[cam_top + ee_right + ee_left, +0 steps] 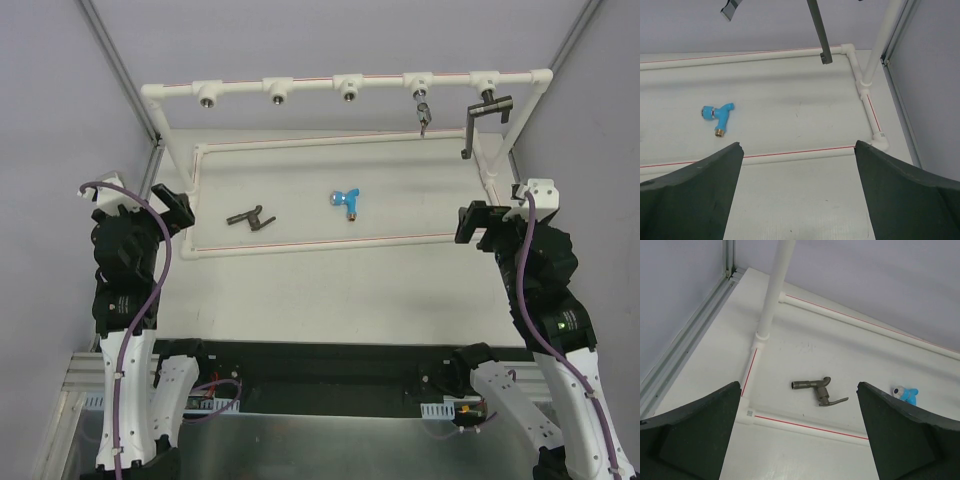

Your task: Install the water faucets

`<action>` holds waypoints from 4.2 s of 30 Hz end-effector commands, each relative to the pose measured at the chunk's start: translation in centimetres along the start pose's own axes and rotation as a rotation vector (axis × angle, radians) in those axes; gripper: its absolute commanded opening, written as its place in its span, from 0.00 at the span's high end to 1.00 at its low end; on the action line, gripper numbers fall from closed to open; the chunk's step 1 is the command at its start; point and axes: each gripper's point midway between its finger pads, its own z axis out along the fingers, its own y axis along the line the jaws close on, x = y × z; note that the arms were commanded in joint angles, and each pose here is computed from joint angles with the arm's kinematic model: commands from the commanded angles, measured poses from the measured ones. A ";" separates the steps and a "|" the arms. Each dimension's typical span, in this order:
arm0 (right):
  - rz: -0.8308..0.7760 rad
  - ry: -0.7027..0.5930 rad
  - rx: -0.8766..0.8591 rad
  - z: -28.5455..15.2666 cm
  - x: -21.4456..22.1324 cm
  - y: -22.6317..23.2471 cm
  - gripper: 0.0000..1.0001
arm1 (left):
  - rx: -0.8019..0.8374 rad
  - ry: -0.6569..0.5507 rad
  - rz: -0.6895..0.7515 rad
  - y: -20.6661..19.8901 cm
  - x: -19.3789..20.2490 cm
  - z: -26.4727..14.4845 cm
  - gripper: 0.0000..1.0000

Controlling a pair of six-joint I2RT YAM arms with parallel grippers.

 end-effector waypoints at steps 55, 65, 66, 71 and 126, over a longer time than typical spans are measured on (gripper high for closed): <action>0.025 0.163 -0.590 -3.4 5.6 10.9 0.04 | -0.045 -0.051 0.350 -3.8 1.3 15.1 1.00; -0.035 0.417 -0.650 0.7 9.2 16.7 0.04 | -0.081 0.069 0.361 0.8 7.7 8.1 1.00; -0.049 0.423 -0.660 0.8 9.4 17.3 0.04 | -0.080 0.064 0.359 1.0 7.9 7.5 1.00; -0.061 0.436 -0.702 1.9 11.4 20.9 0.04 | -0.098 0.089 0.306 1.8 8.7 5.6 1.00; -0.216 0.436 -0.597 -0.7 15.7 16.5 0.04 | 0.524 0.628 0.555 -9.6 23.3 3.8 0.25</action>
